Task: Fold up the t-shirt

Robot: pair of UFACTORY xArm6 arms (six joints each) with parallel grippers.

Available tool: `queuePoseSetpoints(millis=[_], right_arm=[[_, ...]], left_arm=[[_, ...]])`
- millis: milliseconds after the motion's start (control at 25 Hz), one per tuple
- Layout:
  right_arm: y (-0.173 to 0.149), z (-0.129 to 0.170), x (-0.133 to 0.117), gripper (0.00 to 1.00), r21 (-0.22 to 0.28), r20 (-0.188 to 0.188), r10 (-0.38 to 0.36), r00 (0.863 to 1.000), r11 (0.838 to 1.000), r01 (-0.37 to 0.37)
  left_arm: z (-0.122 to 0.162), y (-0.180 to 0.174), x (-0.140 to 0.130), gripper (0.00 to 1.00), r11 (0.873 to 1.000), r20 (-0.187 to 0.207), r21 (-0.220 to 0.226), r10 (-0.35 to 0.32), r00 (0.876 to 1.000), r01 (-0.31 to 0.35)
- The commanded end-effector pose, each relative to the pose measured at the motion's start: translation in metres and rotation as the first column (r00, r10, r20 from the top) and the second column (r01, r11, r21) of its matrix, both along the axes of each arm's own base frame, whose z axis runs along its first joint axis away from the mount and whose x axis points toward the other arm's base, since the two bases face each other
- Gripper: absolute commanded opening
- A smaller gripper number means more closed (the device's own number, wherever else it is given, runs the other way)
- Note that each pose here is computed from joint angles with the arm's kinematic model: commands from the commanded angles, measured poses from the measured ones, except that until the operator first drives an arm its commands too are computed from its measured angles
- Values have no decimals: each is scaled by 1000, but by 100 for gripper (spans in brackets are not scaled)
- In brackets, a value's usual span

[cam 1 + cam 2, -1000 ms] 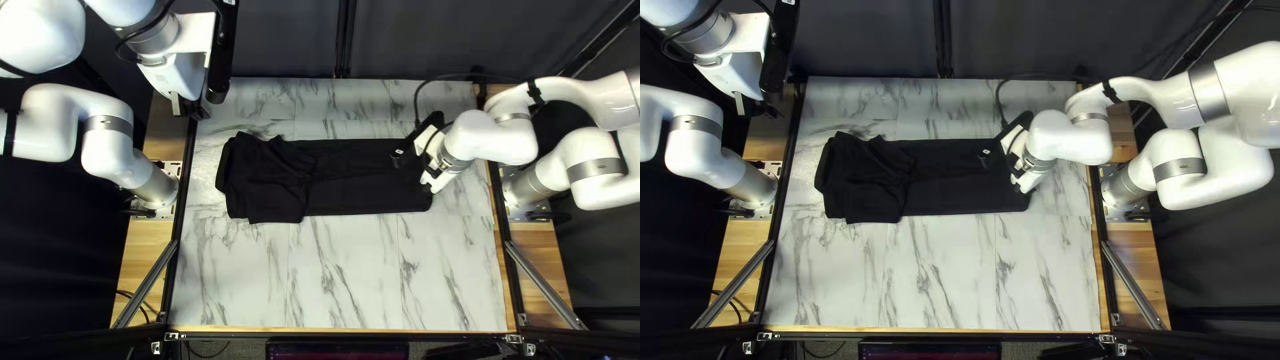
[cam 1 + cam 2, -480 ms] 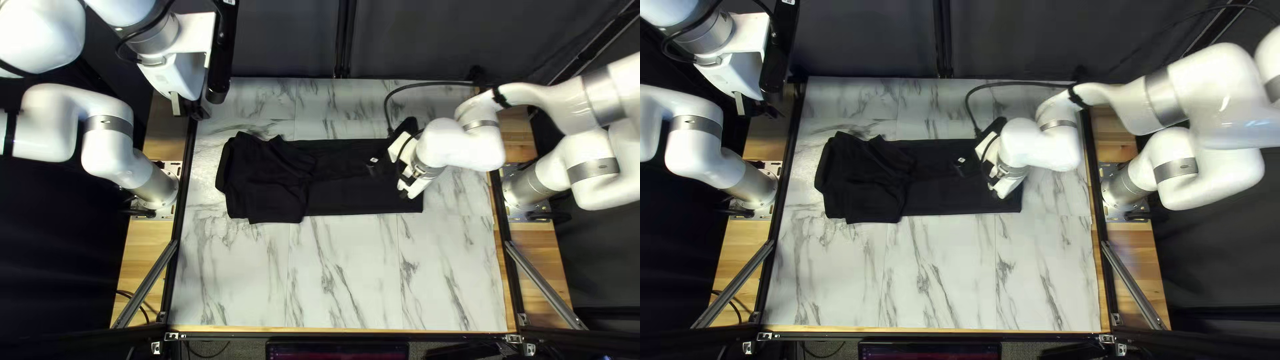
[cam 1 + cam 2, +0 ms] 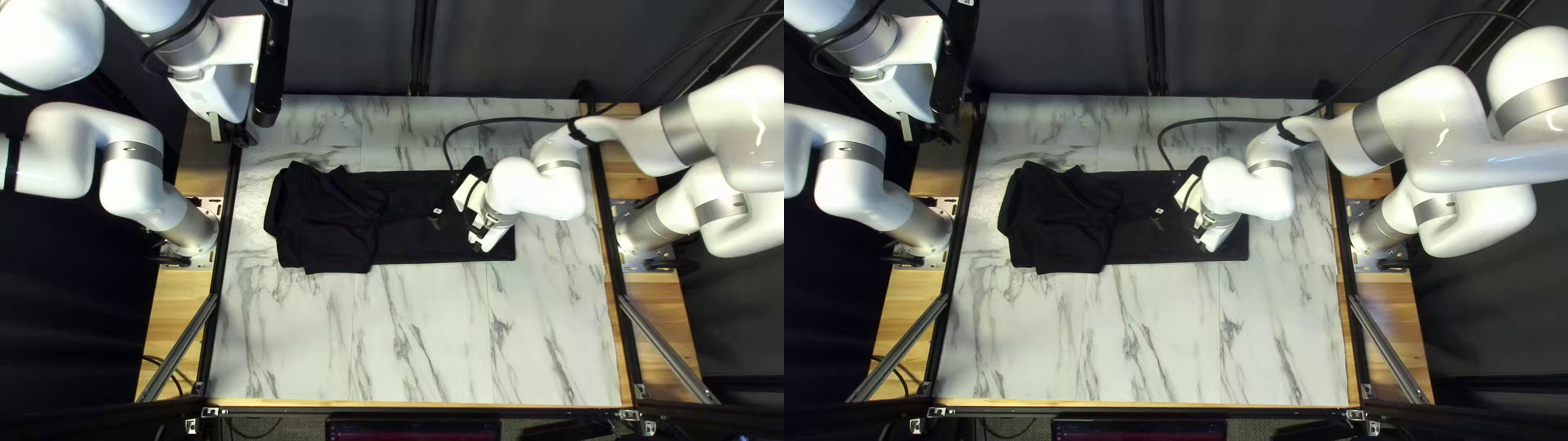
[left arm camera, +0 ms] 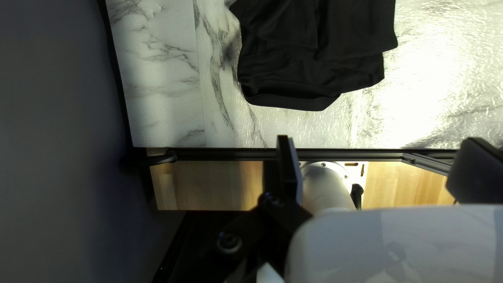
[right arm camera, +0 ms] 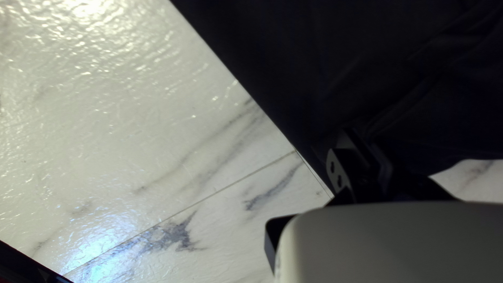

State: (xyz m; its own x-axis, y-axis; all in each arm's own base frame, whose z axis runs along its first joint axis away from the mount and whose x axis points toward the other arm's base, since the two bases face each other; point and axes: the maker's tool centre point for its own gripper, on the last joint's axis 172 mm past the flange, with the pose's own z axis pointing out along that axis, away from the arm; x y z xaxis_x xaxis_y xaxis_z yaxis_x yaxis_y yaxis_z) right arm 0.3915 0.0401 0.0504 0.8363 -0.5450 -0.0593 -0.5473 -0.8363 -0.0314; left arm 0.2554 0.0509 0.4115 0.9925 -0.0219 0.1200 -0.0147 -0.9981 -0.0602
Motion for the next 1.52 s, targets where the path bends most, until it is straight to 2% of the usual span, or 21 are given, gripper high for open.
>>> queuePoseSetpoints(millis=[40,320,600,720,880,1120,1280,1400,1440,1480,1520], right_arm=[[-1,8,-3,100,4,7,14,1000,1000,-14],[-15,39,-6,100,-21,15,3,1000,1000,-3],[-63,56,9,100,-76,9,11,1000,997,-10],[-87,50,21,100,-111,-2,25,1000,994,-25],[-98,33,28,100,-144,-1,23,1000,989,-22],[-110,4,25,100,-177,33,-6,999,984,12],[-120,-11,21,100,-185,41,-26,999,982,33],[-126,-16,17,91,-184,39,-34,999,982,41],[-128,-17,16,84,-183,38,-37,999,982,43],[-130,-18,16,72,-182,37,-38,999,982,44],[-132,-20,16,68,-181,34,-39,999,982,45]], left_arm=[[0,0,0,100,1000,0,0,0,1000,0],[0,0,0,100,1000,0,0,0,1000,0],[0,0,0,100,1000,0,0,0,1000,0],[0,0,0,100,1000,0,0,0,1000,0],[0,0,0,100,1000,0,0,0,1000,0],[0,0,0,100,1000,0,0,0,1000,0],[0,0,0,100,1000,0,0,0,1000,0],[0,0,0,100,1000,0,0,0,1000,0],[0,0,0,100,1000,0,0,0,1000,0],[0,0,0,100,1000,0,0,0,1000,0],[0,0,0,100,1000,0,0,0,1000,0]])
